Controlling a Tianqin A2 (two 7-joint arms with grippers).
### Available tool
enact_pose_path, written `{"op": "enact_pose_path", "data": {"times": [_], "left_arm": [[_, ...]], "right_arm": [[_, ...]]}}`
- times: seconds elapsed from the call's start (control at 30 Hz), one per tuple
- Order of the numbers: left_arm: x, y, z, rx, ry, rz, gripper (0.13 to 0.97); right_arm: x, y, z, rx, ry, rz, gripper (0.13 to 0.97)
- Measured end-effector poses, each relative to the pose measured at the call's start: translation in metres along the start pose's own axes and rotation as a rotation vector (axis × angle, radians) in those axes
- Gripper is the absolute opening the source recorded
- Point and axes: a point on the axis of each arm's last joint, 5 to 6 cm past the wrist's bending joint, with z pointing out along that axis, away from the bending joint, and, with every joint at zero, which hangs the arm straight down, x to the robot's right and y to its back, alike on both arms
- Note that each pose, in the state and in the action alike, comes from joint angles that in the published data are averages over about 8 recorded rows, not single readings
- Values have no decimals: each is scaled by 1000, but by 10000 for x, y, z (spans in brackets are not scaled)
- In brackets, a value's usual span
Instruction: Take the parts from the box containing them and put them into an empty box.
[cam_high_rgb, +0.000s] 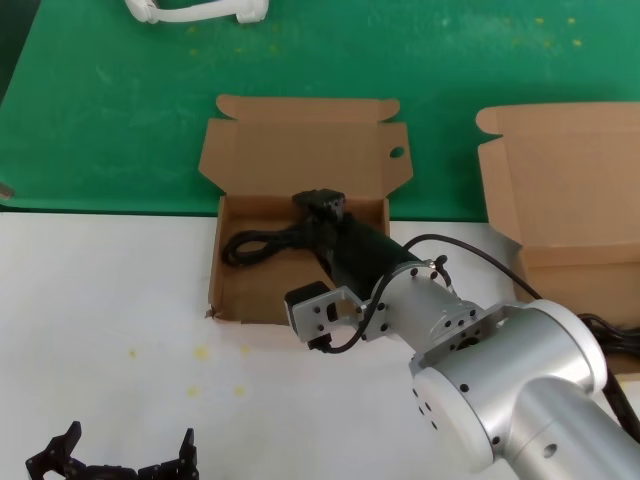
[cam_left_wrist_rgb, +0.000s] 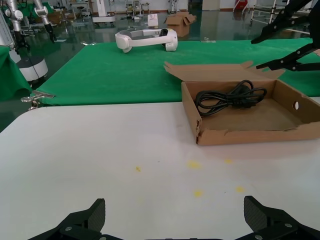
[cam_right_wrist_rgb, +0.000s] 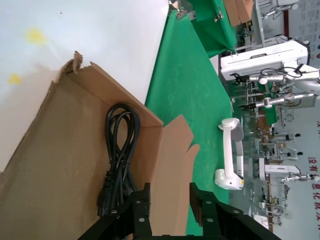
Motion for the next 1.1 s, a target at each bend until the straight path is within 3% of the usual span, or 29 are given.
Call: {"op": "enact_pose_path", "data": {"times": [0.13,0.37,0.83,1.1], "left_arm": [[0,0,0,0,0,0,966],[0,0,0,0,0,0,966],[0,0,0,0,0,0,966],[0,0,0,0,0,0,966]], "right_arm": [[17,42,-62,-8,13,8,302],[8,274,-298,-62,38,37,432],[-208,1271,-1186,-335,116,128,720],[-339,1332,-1313,-336,138,206,852]]}}
